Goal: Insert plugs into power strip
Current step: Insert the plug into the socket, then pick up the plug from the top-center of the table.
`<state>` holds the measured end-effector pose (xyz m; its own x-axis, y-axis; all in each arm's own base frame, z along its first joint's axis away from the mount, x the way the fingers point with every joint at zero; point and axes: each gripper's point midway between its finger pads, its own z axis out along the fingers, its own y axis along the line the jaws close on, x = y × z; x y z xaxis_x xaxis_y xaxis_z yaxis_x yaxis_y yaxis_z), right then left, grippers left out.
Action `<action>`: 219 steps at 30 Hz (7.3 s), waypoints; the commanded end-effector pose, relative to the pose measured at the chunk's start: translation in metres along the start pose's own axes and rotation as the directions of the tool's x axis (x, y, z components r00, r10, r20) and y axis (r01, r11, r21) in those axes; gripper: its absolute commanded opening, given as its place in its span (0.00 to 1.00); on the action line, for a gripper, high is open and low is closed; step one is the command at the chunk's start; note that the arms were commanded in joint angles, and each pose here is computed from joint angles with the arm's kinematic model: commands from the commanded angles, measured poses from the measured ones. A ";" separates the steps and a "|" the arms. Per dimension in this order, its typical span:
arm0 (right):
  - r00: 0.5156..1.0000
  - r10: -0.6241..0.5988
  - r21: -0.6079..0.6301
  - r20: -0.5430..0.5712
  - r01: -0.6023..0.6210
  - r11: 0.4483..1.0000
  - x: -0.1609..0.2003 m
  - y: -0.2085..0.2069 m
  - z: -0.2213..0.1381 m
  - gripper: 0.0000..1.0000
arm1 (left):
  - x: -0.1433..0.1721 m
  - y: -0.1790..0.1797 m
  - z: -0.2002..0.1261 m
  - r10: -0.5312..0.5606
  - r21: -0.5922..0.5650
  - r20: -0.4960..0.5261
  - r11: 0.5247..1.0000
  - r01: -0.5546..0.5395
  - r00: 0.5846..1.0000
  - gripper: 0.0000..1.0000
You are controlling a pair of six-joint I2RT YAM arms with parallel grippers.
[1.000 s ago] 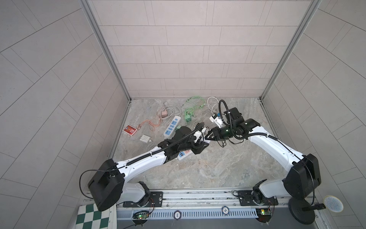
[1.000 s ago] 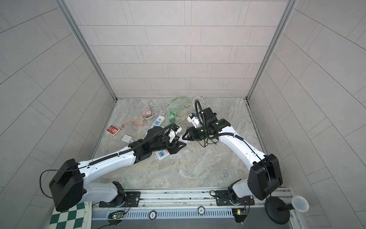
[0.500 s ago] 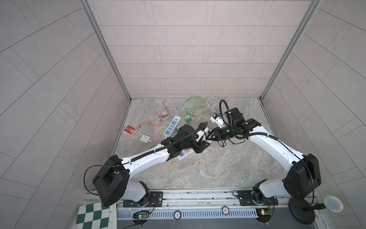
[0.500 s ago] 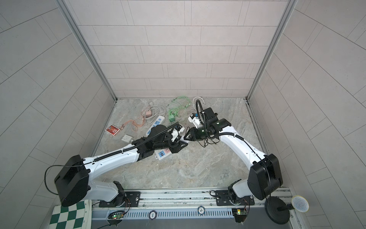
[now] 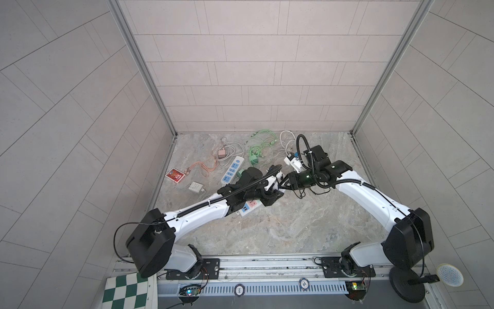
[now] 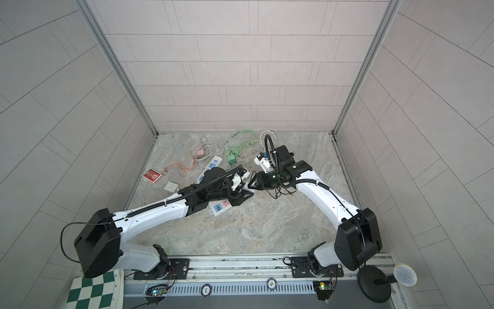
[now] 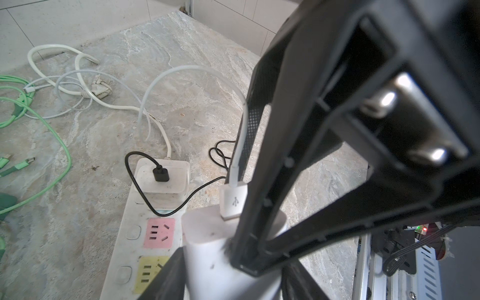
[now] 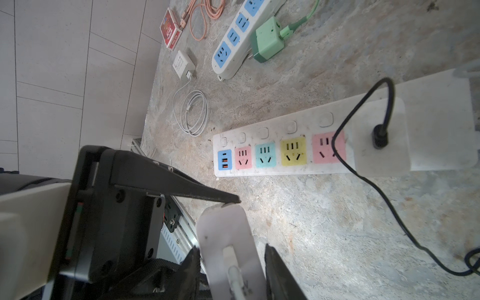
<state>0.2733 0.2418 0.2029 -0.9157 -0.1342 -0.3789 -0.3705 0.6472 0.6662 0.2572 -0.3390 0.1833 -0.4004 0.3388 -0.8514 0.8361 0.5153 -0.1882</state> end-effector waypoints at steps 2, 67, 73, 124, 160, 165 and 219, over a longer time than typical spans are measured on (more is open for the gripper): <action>0.997 -0.023 -0.253 -0.080 0.002 0.967 0.024 0.055 -0.004 0.37 | -0.097 -0.007 -0.016 0.035 0.036 0.325 0.998 -0.049 0.945 0.40; 0.988 -0.149 0.404 0.048 0.117 0.907 -0.036 -0.057 0.039 0.03 | 0.011 0.101 -0.096 -0.240 -0.373 0.257 0.869 0.325 0.936 0.94; 0.973 -0.226 0.447 0.049 0.181 0.876 -0.041 -0.057 0.044 0.02 | 0.018 0.104 -0.099 -0.254 -0.387 0.267 0.855 0.345 0.929 0.94; 0.911 -0.412 0.557 0.030 0.327 0.763 -0.017 -0.096 0.082 0.01 | 0.038 0.109 -0.088 -0.343 -0.355 0.287 0.829 0.432 0.894 0.94; 0.935 -0.342 0.601 -0.091 0.325 0.730 0.024 -0.126 0.084 0.00 | 0.035 0.113 -0.093 -0.334 -0.368 0.324 0.817 0.443 0.885 0.95; 0.943 -0.290 0.622 -0.163 0.327 0.711 0.040 -0.144 0.091 0.00 | 0.032 0.111 -0.092 -0.340 -0.351 0.329 0.822 0.449 0.881 0.95; 0.949 -0.290 0.503 0.124 0.192 0.843 -0.006 -0.062 -0.027 0.37 | 0.101 0.233 -0.003 -0.418 -0.732 -0.377 0.681 0.011 0.827 0.74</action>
<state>0.3044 0.1856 0.1823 -0.7257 -0.2450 -0.6429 -0.4254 0.8942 0.1394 0.4148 -0.1930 0.0592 -0.8054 0.3140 -0.5027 0.2800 0.9491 0.1442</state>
